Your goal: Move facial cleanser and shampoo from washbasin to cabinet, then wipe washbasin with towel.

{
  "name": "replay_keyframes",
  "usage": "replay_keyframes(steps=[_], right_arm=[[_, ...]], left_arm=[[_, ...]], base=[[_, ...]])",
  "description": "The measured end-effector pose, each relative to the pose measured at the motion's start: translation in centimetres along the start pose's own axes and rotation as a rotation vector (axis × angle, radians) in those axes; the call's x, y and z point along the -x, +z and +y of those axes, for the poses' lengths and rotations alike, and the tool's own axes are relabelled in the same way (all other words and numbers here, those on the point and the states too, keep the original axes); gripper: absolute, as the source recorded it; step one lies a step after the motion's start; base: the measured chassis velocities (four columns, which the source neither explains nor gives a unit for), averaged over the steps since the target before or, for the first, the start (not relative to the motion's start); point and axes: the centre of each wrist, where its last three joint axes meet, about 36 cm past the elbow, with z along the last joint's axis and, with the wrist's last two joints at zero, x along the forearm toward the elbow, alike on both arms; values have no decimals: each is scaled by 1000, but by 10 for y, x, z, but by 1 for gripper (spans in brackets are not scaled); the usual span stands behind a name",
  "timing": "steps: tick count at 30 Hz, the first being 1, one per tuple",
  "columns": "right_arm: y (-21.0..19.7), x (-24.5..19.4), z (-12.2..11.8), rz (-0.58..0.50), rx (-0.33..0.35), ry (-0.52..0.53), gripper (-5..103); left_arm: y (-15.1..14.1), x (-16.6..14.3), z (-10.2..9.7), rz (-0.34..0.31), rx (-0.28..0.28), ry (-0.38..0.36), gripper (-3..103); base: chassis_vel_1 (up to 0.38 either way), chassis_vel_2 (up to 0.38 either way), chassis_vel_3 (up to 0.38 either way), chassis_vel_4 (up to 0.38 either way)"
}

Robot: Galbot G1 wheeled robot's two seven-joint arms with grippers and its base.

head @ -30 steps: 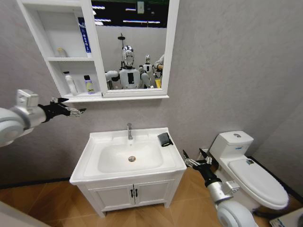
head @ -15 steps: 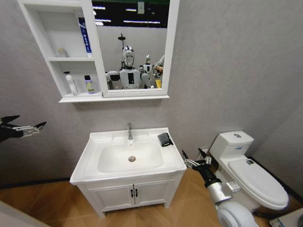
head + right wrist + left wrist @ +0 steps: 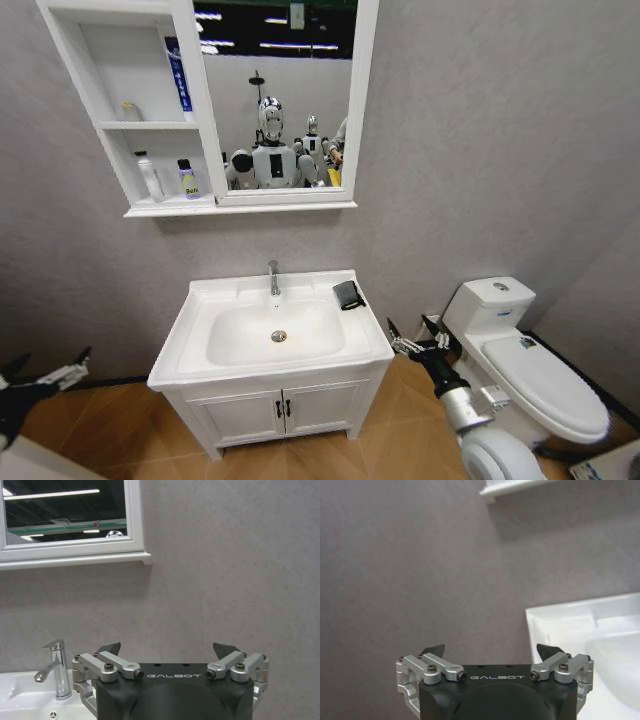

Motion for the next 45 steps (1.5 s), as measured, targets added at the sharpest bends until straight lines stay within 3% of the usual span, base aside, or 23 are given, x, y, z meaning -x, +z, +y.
replay_keyframes(steps=[1,2,5,6,9,13,17,19,21,24,28,30,35,45], right_arm=[[3,-1,0,12,-2,4,100],[3,-1,0,12,-2,4,100],[12,-5,3,39,-1,11,100],[12,-5,3,39,-1,11,100],[20,-8,4,53,3,28,100],[23,-10,2,62,2,40,100],[23,-11,0,65,-5,41,100],[22,-10,-1,67,-11,41,100],[23,-10,-4,76,-16,50,100],[24,-10,-4,78,-15,53,100],[30,-12,-4,93,-4,67,100],[33,-13,-5,102,-4,73,100],[36,-12,-9,117,-15,75,100],[34,-13,-15,133,-34,71,100]], left_arm=[[14,5,-20,6,-8,23,100],[14,5,-20,6,-8,23,100],[32,14,-61,12,-56,66,100],[32,14,-61,12,-56,66,100],[45,22,-95,-2,-103,104,100],[52,30,-112,-32,-117,135,100],[48,32,-112,-67,-103,145,100],[37,30,-108,-101,-97,146,100],[6,11,-93,-164,-99,148,100],[-1,5,-91,-172,-102,147,100],[-27,-18,-91,-176,-158,148,100],[-43,-28,-94,-172,-212,164,100],[-53,-30,-97,-171,-278,182,100],[-31,0,-87,-148,-291,146,100]], base=[[0,0,0,0],[0,0,0,0],[0,0,0,0],[0,0,0,0],[0,0,0,0],[0,0,0,0],[0,0,0,0],[0,0,0,0],[0,0,0,0],[0,0,0,0],[0,0,0,0],[0,0,0,0],[0,0,0,0],[0,0,0,0]])
